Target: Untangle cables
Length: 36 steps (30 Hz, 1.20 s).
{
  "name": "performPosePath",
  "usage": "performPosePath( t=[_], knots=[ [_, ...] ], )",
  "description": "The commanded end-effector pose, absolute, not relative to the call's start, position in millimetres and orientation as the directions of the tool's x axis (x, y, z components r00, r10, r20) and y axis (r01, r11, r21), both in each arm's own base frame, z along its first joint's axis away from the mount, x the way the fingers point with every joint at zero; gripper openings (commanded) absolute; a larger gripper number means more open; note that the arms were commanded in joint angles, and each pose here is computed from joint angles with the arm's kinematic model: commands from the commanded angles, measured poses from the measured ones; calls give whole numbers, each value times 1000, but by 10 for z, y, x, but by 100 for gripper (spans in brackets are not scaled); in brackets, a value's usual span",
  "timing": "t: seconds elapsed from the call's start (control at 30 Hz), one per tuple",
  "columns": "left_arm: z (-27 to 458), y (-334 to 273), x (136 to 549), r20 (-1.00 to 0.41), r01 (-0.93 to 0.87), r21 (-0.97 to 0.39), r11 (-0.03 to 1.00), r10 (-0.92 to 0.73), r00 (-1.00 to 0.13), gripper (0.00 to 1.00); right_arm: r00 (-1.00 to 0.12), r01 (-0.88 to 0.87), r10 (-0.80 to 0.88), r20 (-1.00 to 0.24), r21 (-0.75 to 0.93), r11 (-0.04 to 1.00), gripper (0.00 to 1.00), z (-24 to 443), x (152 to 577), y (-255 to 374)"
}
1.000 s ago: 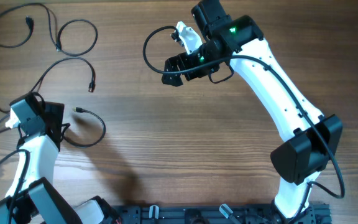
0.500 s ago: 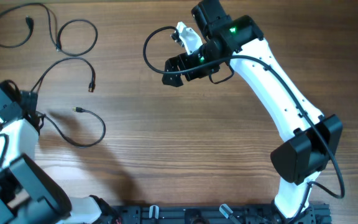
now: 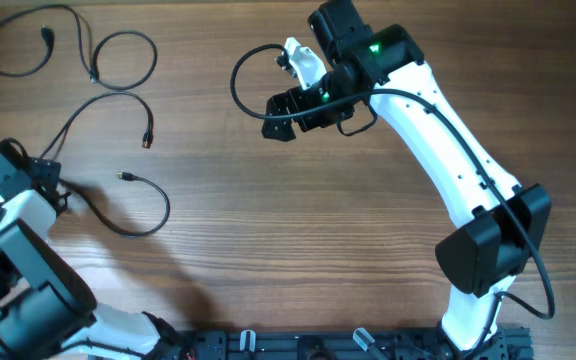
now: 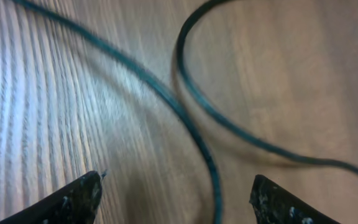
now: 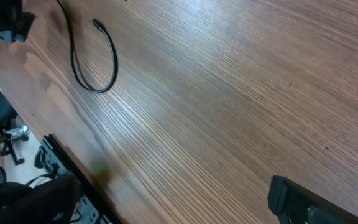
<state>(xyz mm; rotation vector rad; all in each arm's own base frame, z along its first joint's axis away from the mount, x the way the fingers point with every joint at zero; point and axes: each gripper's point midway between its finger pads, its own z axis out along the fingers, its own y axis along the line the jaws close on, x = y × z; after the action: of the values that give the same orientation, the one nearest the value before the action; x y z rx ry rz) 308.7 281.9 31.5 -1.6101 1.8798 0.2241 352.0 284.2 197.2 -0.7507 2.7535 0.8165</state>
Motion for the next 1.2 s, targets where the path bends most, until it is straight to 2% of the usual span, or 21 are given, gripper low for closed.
performPosePath(
  t=[0.0,0.17,0.3,0.4,0.47,0.6,0.8,0.97,1.17],
  knots=[
    [202,2851,3093,-574,-936,-236,260,-814,-82,77,-855,-518,-418,-307,465,718,100,2045,3492,2873],
    [243,2883,3176,-589,-924,-269,273,-805,-66,61,-861,-508,-409,-302,469,722,99,2046,3489,2882],
    [98,2848,3174,-564,-926,-261,274,-821,-84,52,-866,-499,-403,-294,472,727,100,2043,3483,2879],
    [52,2866,3123,-567,-937,-234,261,-819,-86,34,-868,-497,-404,-290,473,728,100,2040,3474,2874],
    [54,2881,3110,-569,-939,-231,256,-818,-83,31,-868,-497,-404,-290,473,728,100,2040,3474,2874],
    [43,2934,3038,-567,-946,-224,236,-821,-70,10,-868,-497,-404,-290,473,728,100,2040,3474,2874],
    [75,3059,2862,-561,-958,-218,186,-827,-33,4,-867,-498,-405,-290,472,728,100,2039,3473,2873],
    [247,3196,2740,-575,-958,-251,137,-818,34,4,-866,-499,-405,-292,472,727,100,2040,3476,2875],
    [326,3145,2821,-499,-921,-389,23,-846,190,4,-867,-498,-405,-291,472,727,100,2039,3474,2873]
  ],
)
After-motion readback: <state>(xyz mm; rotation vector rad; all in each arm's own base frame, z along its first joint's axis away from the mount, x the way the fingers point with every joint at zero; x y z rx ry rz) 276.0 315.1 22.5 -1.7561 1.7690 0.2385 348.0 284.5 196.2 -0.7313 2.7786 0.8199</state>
